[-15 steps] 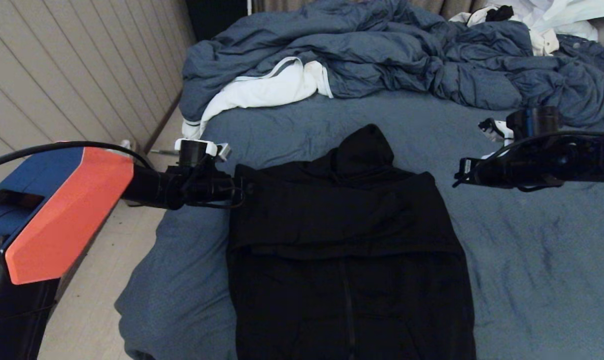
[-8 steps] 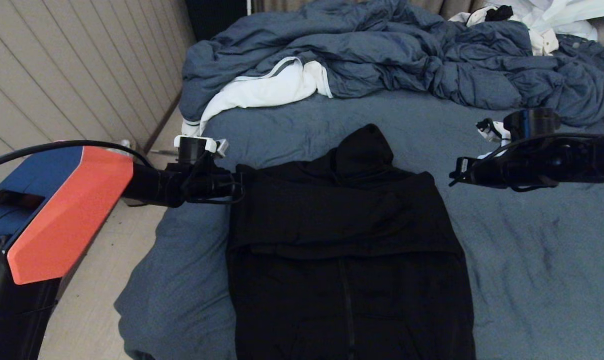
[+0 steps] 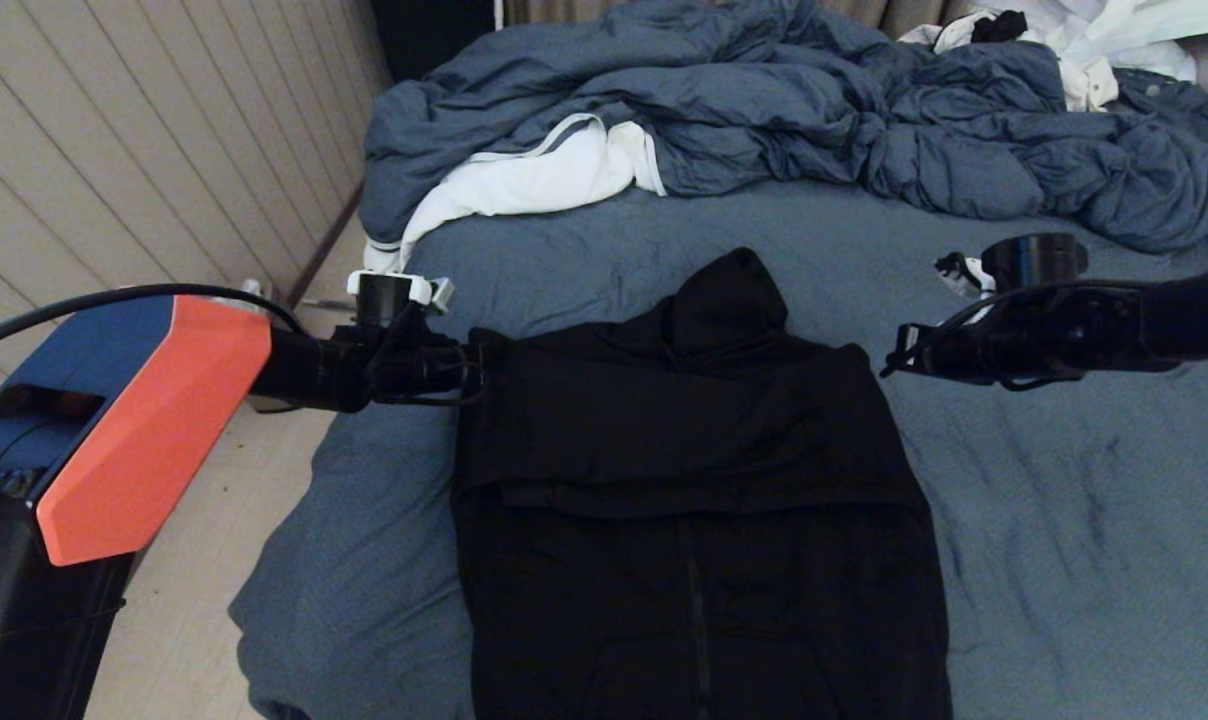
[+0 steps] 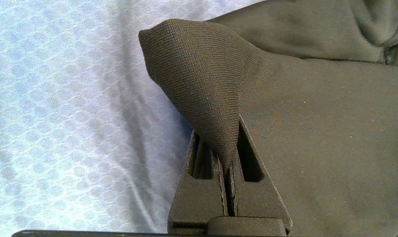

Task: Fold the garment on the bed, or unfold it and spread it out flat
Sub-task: Fold the black sweatshirt

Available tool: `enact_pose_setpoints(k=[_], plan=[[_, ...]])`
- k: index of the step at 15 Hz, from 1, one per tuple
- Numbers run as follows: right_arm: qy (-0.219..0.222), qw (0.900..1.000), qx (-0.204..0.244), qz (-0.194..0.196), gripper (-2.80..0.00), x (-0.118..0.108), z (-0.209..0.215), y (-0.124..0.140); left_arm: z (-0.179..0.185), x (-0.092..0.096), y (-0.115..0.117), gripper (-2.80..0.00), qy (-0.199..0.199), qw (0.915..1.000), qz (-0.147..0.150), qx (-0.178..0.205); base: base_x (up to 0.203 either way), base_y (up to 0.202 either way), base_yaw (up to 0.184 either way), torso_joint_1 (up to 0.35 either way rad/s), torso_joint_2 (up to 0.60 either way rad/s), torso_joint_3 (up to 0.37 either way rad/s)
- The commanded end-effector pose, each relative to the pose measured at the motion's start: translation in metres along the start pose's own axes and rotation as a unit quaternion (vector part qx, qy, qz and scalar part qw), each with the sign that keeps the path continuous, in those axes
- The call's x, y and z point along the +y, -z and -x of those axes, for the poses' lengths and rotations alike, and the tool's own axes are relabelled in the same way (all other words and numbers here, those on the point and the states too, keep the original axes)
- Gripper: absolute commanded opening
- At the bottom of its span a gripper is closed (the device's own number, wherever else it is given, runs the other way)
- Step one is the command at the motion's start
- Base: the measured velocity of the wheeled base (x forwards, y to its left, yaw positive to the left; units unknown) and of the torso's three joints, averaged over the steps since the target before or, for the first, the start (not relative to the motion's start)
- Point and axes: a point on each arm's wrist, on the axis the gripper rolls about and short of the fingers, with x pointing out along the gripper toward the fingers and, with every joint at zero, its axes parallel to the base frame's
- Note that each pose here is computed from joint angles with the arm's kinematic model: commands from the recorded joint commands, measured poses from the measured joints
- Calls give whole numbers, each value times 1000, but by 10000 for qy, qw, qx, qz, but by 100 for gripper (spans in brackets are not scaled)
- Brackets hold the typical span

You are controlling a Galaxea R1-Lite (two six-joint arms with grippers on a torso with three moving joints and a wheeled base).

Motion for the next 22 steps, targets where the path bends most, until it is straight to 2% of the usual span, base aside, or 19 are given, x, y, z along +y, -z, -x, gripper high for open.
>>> enact_pose_setpoints(k=[1,12,13,22], plan=[[12,10000,80,-4,-280,-2,-7,5,-2,1,2,-280,2,10000,15,21,0,0,0,0,0,0],[65,10000,-27,24,-280,-2,-5,-1,-3,2,4,-280,6,10000,22,41,0,0,0,0,0,0],[78,10000,-19,27,0,-2,-5,0,-3,2,4,-280,6,10000,21,41,0,0,0,0,0,0],[40,9999,116,66,0,-4,-19,7,-3,2,4,-280,4,10000,25,51,0,0,0,0,0,0]])
